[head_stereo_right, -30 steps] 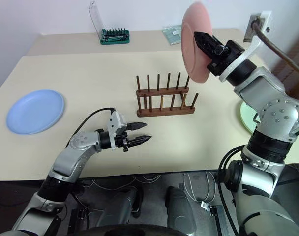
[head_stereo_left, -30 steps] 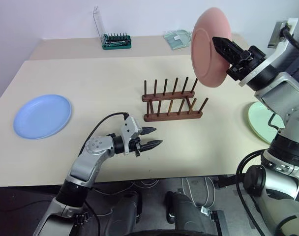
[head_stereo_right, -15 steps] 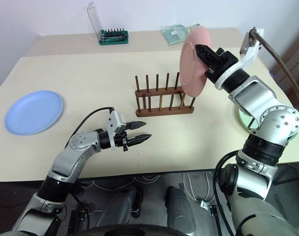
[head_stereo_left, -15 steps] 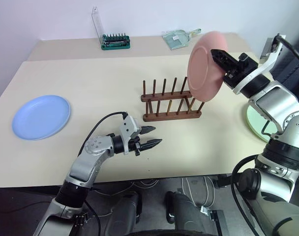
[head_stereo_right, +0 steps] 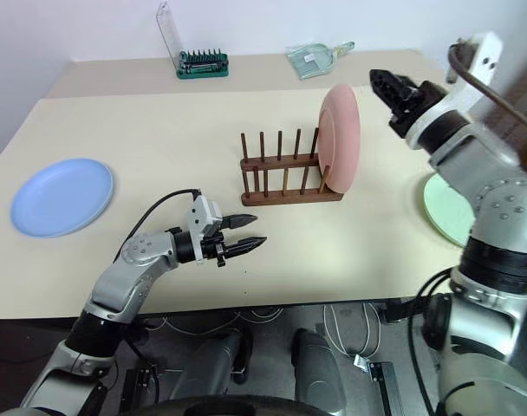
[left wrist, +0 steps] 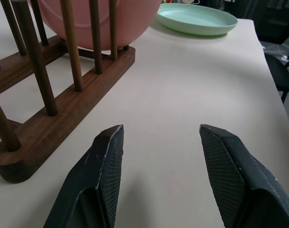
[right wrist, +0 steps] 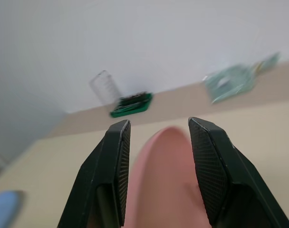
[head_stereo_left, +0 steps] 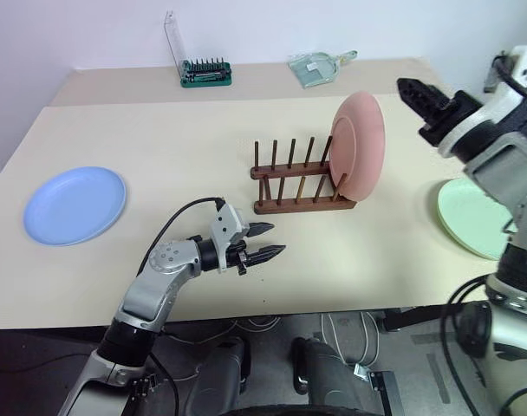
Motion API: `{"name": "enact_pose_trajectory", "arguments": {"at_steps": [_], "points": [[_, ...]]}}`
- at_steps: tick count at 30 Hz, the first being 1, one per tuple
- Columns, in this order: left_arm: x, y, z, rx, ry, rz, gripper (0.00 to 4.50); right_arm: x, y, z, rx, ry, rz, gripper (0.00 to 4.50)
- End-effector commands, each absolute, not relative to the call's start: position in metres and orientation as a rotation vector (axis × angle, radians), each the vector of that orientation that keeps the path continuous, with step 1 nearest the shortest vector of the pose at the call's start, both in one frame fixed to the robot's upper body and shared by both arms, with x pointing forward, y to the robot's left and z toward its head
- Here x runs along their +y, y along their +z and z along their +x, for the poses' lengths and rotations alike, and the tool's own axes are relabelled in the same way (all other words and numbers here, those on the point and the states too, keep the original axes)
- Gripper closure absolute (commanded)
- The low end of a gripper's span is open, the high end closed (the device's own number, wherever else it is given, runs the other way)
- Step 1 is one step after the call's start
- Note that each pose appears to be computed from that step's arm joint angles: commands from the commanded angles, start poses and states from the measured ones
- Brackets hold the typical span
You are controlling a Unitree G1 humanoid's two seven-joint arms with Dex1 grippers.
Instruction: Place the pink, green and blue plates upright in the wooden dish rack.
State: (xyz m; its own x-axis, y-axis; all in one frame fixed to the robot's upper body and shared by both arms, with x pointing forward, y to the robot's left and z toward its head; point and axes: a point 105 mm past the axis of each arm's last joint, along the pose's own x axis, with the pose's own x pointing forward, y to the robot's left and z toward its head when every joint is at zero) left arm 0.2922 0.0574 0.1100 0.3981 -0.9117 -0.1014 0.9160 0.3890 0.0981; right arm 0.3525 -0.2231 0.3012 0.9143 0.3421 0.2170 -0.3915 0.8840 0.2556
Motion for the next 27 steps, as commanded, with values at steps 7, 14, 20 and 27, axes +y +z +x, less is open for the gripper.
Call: {"name": "enact_pose_trajectory", "arguments": {"at_steps": [7, 14, 20, 27], "points": [[0.051, 0.121, 0.287, -0.010, -1.214, 0.134, 1.90, -0.329, 0.216, 0.314, 0.308, 0.120, -0.455, 0.24], [0.044, 0.123, 0.285, -0.012, -1.268, 0.134, 1.90, -0.329, 0.143, 0.292, 0.537, 0.175, -0.496, 0.07], [0.045, 0.121, 0.286, -0.007, -1.265, 0.135, 1.90, -0.345, 0.122, 0.292, 0.599, 0.091, -0.541, 1.22], [0.048, 0.119, 0.286, -0.001, -1.247, 0.136, 1.90, -0.336, 0.135, 0.301, 0.544, 0.113, -0.553, 4.48]]}}
